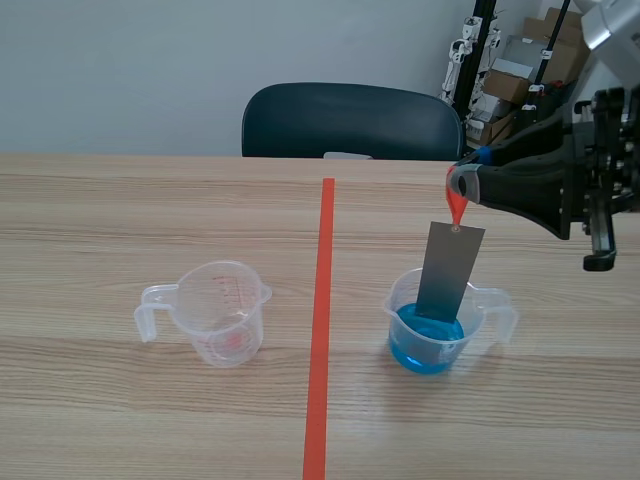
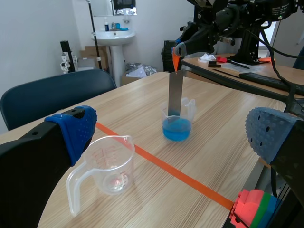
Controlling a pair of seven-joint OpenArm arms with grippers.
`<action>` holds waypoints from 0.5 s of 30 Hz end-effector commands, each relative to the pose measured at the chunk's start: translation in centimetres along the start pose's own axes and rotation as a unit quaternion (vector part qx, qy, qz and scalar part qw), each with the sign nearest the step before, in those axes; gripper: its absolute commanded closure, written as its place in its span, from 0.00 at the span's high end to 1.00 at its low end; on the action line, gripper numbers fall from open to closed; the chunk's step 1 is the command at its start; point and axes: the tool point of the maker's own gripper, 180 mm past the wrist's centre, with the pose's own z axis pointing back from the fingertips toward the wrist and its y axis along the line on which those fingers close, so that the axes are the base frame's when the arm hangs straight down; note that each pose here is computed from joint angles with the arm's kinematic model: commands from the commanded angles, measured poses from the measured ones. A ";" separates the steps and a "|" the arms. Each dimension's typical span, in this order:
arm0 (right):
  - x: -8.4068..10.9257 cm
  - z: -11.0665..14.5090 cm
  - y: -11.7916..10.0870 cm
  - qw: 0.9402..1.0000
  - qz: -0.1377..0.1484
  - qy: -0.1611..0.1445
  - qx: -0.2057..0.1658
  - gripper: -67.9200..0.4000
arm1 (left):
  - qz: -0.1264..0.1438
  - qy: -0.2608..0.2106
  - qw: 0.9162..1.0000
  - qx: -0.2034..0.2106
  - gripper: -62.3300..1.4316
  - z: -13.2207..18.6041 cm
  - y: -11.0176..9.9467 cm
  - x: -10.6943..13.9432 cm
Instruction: Do the redox reaction experiment. raise the plate out of the solution
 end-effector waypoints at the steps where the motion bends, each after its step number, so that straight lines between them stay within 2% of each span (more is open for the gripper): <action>1: 1.7 0.0 0.1 1.000 0.010 -0.023 0.007 0.00 | 0.000 -0.016 1.000 0.003 1.00 -0.1 0.1 0.6; 9: 2.4 -0.4 0.9 0.999 0.017 -0.028 0.020 0.00 | -0.010 -0.022 1.000 0.002 1.00 -0.5 0.4 0.7; 10: 2.4 -0.4 0.9 0.999 0.017 -0.027 0.020 0.00 | -0.015 -0.025 1.000 0.003 0.96 -0.7 0.6 0.7; 12: 2.2 -0.5 0.9 0.999 0.017 -0.022 0.020 0.00 | -0.020 -0.026 0.999 0.001 0.74 -1.2 1.1 0.6; 15: 2.1 -0.5 0.9 0.999 0.017 -0.019 0.020 0.00 | -0.025 -0.014 0.999 -0.014 0.52 -2.1 1.7 0.2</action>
